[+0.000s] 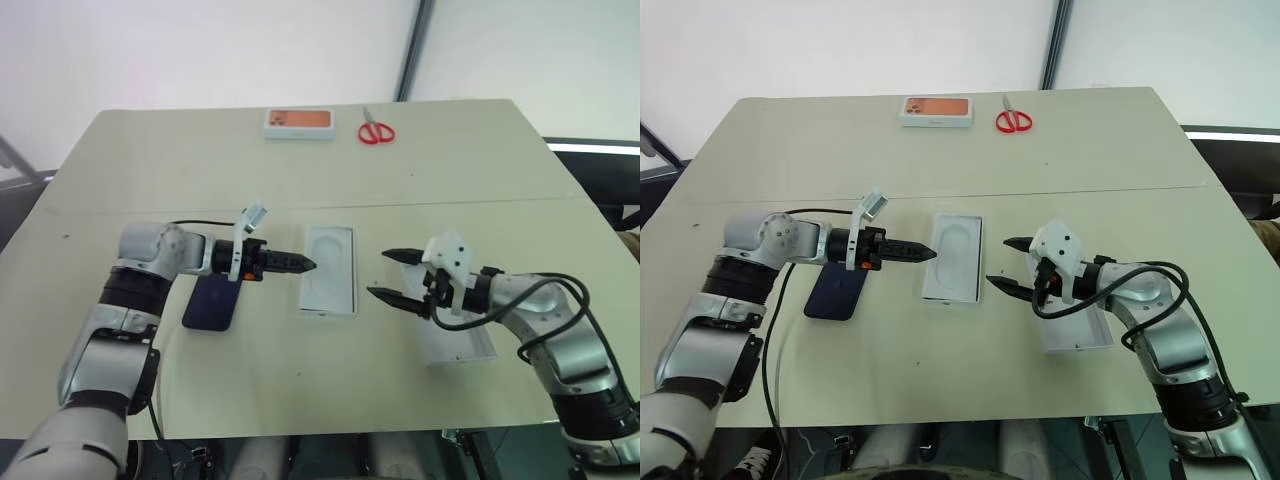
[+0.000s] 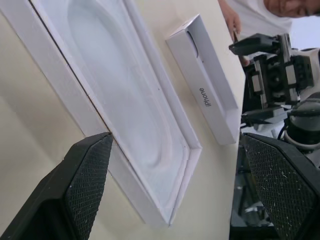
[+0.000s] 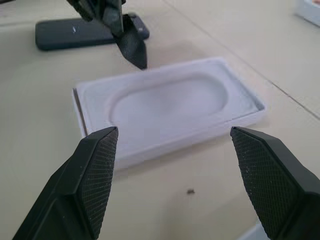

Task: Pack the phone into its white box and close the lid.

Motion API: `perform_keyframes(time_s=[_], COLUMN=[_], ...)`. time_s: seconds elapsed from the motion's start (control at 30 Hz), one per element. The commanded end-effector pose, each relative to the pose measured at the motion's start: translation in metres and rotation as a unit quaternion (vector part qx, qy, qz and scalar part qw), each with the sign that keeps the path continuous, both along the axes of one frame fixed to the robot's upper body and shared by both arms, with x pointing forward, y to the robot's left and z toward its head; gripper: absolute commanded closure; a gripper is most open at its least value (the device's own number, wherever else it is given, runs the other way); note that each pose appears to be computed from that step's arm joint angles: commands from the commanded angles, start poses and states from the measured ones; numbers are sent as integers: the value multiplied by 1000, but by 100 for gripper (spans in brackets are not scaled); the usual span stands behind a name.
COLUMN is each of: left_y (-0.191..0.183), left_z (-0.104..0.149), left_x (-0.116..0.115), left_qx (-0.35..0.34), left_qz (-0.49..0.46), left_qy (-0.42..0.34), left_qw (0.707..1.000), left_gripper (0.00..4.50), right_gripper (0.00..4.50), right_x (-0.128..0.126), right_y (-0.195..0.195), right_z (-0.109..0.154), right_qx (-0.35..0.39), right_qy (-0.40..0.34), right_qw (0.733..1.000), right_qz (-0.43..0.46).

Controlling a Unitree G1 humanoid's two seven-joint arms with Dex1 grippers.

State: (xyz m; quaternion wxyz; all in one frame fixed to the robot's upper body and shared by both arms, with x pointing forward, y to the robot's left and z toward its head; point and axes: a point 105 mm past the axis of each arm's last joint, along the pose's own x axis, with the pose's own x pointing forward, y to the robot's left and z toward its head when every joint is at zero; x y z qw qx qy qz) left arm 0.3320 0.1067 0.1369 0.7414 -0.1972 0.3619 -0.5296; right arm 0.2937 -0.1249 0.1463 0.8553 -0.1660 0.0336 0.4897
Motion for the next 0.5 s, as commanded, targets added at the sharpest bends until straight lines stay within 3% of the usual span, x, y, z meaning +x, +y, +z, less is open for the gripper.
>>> perform_keyframes(time_s=[0.03, 0.17, 0.2, 0.27, 0.4, 0.43, 0.47, 0.5], left_y=[7, 12, 18, 26, 42, 50, 57, 63], left_z=[20, 30, 34, 39, 40, 40, 38, 36], left_x=[-2, -2, 3, 6, 0, -3, -5, -8], left_qx=[-9, -12, 5, 23, -13, -8, -20, -18], left_qz=[4, 18, 38, 59, 94, 108, 128, 142], left_qy=[-61, -132, -195, -269, -301, -338, -332, -346], left_qw=[998, 991, 980, 961, 949, 935, 934, 927], left_gripper=[16, 16, 16, 7, 7, 7, 7, 7], right_gripper=[72, 72, 72, 159, 353, 415, 445, 445], right_x=[3, 9, 13, 18, 32, 37, 42, 46], right_y=[16, 32, 39, 47, 62, 69, 74, 77], right_z=[12, 13, 9, 6, 0, -1, -5, -9], right_qx=[23, 35, 33, 28, 4, 2, -12, -29], right_qy=[-17, -19, -15, -17, -32, -33, -35, -41], right_qw=[999, 999, 999, 999, 999, 999, 999, 999], right_qz=[15, 23, 22, 21, 10, 3, -4, -5])
